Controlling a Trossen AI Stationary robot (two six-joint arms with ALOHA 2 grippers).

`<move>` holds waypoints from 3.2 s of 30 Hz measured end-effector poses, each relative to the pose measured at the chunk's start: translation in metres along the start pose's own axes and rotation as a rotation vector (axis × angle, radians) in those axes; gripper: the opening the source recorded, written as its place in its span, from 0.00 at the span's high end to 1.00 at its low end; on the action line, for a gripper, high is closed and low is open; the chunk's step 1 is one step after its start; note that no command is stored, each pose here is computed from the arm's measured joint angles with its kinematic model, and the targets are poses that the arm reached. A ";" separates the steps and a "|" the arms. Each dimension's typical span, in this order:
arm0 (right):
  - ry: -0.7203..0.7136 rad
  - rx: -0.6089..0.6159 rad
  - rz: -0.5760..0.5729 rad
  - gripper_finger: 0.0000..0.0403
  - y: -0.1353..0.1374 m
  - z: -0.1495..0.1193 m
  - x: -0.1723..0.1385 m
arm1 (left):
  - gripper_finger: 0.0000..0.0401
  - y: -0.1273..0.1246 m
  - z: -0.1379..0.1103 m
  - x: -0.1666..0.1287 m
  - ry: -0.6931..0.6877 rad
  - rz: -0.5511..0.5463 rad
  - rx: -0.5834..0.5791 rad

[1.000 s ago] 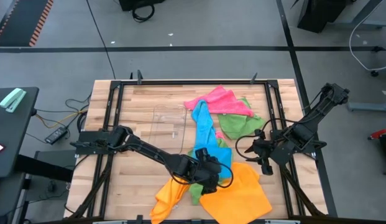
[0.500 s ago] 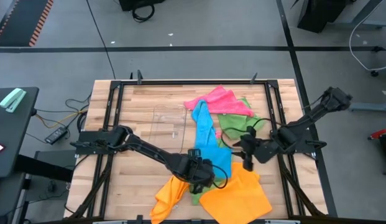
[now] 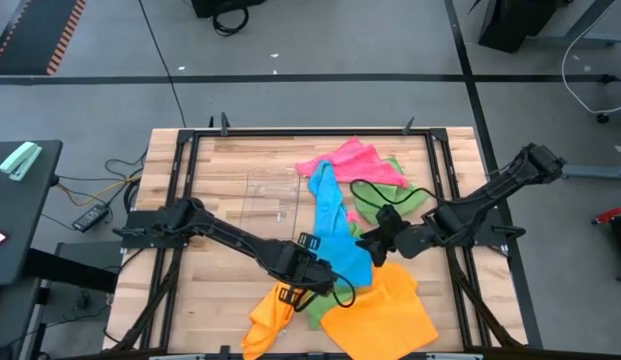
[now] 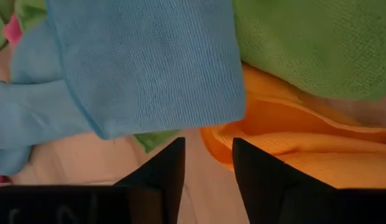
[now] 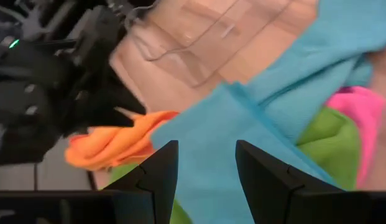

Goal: Fold microfiber towels
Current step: Fold the left blue towel

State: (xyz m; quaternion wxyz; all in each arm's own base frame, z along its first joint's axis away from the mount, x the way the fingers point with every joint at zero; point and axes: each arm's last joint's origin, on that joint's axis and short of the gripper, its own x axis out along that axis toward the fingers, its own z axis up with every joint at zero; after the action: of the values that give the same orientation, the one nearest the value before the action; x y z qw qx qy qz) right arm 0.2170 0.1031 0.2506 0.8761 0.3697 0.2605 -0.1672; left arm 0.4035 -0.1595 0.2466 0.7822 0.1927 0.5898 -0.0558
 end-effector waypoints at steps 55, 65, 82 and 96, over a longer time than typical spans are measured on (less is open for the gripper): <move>0.169 -0.430 0.006 0.58 0.022 -0.025 0.020 | 0.67 -0.018 0.023 0.004 -0.201 -0.115 -0.294; 0.273 -0.535 -0.057 0.46 0.013 -0.036 0.026 | 0.52 -0.041 0.023 0.034 -0.128 -0.061 -0.280; 0.330 -0.835 -0.004 0.26 0.022 -0.098 0.048 | 0.46 -0.048 0.028 0.047 -0.185 0.088 -0.304; 0.197 -1.045 -0.183 0.25 0.025 -0.131 0.079 | 0.49 -0.048 0.028 0.047 -0.188 0.081 -0.380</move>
State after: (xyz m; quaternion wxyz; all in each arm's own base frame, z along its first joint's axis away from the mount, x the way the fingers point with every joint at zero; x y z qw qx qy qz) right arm 0.2492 0.2085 0.1413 0.8965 -0.1258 0.4211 -0.0556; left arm 0.4275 -0.2074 0.1975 0.8576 0.0593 0.5061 0.0701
